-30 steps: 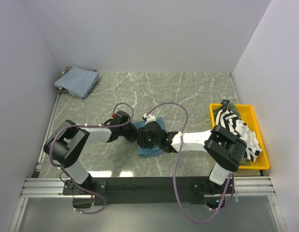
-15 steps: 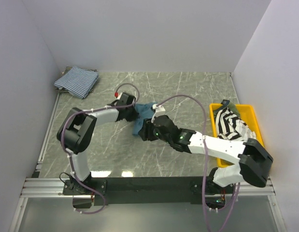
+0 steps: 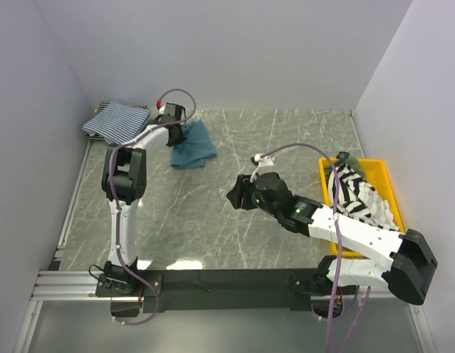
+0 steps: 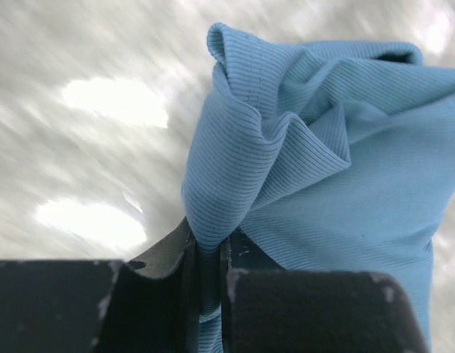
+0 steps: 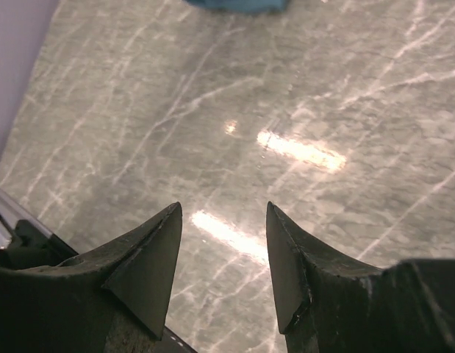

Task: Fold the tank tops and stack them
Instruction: Neatly place the folded tank top to the corner

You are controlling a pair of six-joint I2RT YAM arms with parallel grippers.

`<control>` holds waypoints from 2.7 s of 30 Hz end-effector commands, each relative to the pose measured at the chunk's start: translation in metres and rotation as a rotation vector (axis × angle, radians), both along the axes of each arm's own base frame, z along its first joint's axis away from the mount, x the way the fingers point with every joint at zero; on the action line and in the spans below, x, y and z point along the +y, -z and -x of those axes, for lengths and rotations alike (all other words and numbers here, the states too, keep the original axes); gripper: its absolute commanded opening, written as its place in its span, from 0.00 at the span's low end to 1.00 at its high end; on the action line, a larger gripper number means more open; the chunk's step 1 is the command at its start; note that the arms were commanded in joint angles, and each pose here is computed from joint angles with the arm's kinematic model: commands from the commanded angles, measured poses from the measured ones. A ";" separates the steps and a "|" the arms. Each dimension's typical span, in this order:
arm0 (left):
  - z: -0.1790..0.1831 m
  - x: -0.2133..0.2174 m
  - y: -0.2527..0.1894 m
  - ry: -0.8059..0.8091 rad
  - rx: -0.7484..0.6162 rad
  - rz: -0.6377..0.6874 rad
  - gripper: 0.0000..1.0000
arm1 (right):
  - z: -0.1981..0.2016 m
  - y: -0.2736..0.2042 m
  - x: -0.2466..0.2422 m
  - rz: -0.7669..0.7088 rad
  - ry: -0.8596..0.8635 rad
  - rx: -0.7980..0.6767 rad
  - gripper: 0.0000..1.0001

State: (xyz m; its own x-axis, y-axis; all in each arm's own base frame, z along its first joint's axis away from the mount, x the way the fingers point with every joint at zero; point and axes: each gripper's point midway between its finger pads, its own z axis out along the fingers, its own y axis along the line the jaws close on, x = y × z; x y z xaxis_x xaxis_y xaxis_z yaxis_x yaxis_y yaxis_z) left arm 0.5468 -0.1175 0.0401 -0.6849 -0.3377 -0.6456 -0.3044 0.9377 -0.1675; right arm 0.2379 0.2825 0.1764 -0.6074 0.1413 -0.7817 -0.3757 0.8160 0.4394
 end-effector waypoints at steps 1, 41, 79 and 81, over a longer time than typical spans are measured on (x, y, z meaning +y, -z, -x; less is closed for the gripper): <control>-0.023 0.047 -0.026 -0.019 -0.038 -0.150 0.01 | -0.002 0.001 -0.010 0.017 0.006 -0.016 0.57; -0.074 0.145 -0.177 -0.052 -0.435 -0.358 0.00 | -0.009 0.050 -0.001 0.022 -0.034 0.092 0.57; -0.062 0.307 -0.103 -0.309 -0.429 0.121 0.14 | -0.006 0.076 0.004 0.048 -0.051 0.152 0.57; -0.059 0.309 -0.111 -0.323 -0.454 0.113 0.33 | -0.006 0.075 0.004 0.046 -0.051 0.153 0.56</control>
State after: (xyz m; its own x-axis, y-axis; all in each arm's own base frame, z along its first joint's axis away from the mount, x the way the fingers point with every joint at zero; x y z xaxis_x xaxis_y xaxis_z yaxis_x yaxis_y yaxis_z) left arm 0.5941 0.1982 0.1206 -0.2642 -0.5716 -0.7768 -0.5079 0.7672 -0.3918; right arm 0.2374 0.2812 0.0922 -0.7422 0.0431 -0.6688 -0.3420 0.8338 0.4334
